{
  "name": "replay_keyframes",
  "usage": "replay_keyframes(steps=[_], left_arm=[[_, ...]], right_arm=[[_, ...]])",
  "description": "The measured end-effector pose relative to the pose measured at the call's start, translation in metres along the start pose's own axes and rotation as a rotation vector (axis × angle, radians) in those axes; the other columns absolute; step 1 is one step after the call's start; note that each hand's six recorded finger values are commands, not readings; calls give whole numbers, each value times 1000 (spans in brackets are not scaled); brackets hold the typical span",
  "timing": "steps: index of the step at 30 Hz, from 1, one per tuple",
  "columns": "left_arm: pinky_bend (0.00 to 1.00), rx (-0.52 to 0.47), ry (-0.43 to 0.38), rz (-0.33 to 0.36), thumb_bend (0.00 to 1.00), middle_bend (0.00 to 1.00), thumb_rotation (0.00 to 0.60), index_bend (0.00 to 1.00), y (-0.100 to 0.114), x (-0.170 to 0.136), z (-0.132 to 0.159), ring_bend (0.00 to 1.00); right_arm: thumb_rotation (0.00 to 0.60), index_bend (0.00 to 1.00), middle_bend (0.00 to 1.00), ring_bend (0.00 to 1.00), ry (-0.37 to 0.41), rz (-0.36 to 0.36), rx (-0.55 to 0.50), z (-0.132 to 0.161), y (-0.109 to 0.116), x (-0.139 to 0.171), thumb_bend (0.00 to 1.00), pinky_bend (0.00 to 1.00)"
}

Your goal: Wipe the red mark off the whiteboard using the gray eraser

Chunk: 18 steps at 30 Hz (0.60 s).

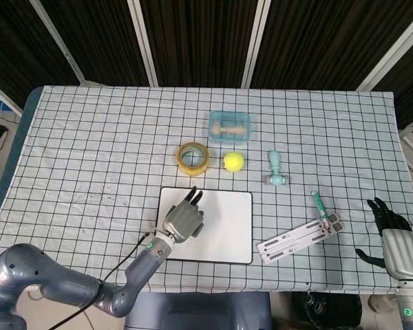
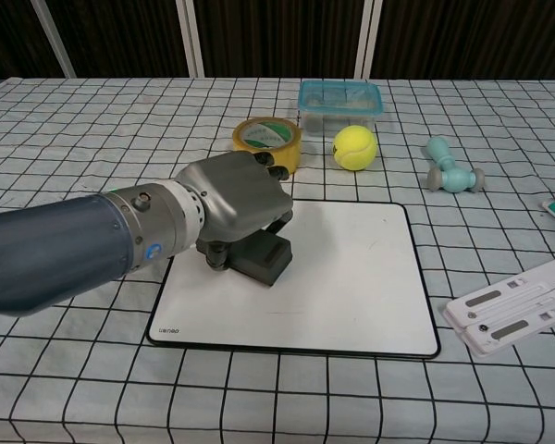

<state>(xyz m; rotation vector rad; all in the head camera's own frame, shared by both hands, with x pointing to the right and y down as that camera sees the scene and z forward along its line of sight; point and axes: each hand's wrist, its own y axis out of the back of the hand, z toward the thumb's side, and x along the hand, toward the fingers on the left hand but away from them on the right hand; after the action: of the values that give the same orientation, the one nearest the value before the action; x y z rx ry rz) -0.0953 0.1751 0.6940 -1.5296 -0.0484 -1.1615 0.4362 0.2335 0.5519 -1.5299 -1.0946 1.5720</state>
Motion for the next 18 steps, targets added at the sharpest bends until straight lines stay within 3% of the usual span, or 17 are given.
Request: replay_keyframes(steps=[9,18], left_arm=[[38,-12,60,-28,387,462,600,421,-4,7,-29,0],[38,-66,106,-1,387,455,600,409,20,-12,-63,0]], right_arm=[[600,43,79,189,-2,-3,1,0,0,0,75,216],[600,42,79,188,-3,-2,1,-1,0,0,76,216]])
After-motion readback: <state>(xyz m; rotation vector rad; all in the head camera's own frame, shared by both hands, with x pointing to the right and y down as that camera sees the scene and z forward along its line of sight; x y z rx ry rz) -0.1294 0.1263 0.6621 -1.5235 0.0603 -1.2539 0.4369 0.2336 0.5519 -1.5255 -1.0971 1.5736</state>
